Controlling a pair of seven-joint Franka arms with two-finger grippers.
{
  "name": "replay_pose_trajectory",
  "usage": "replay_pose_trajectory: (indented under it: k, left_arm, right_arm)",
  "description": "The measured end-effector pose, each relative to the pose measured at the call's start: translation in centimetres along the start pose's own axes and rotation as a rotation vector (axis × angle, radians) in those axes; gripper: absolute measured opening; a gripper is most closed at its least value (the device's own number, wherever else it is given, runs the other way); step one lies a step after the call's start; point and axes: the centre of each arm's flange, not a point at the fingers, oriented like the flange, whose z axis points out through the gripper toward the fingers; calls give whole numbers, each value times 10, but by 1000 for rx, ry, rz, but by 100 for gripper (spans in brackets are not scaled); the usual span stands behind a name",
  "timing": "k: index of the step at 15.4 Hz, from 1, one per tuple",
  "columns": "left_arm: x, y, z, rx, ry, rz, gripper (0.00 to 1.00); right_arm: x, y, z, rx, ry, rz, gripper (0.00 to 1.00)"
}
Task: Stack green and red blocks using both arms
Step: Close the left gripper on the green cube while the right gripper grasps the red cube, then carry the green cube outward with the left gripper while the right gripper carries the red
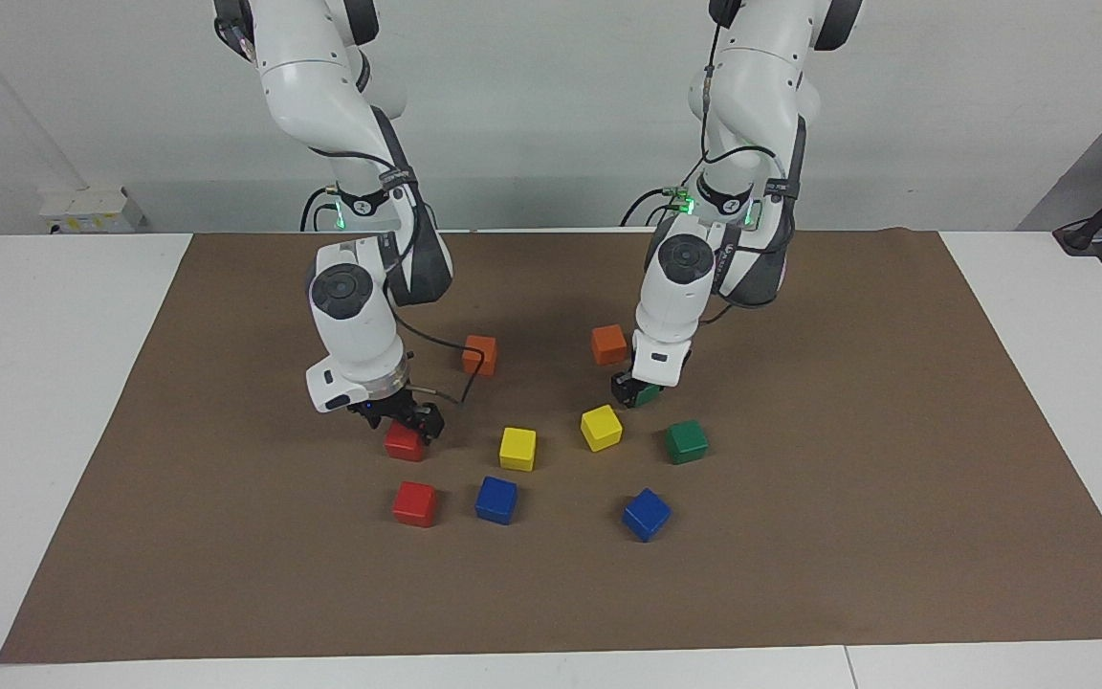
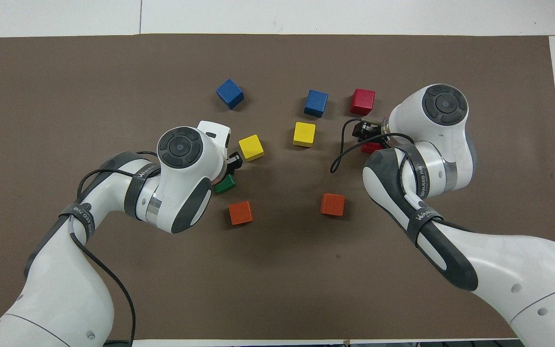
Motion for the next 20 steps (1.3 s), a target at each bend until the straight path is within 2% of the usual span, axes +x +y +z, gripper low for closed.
replay_pose_trajectory:
  k: [2, 4, 6, 8, 11, 14, 17, 20]
  left_arm:
    - [15, -13, -20, 30, -15, 32, 55]
    - [51, -51, -60, 54, -35, 98, 55]
    - [101, -109, -101, 53, -43, 175, 55]
    - [155, -176, -122, 28, -19, 279, 55]
    - [209, -255, -111, 8, 25, 400, 55]
    - [225, -257, -70, 2, 35, 418, 55]
    - [230, -256, -42, 2, 20, 416, 55]
    - [233, -257, -34, -2, 40, 413, 55]
  right_arm:
    - [1, -1, 5, 2, 3, 0, 90]
    - [1, -1, 6, 3, 5, 0, 74]
    - [1, -1, 6, 4, 6, 0, 55]
    - [2, 0, 6, 3, 7, 1, 55]
    - [9, 6, 1, -2, 11, -10, 55]
    - [30, 41, -20, -12, 10, -127, 55]
    - [53, 113, -45, -17, 12, -255, 55]
    - [57, 178, -34, -18, 35, -323, 55]
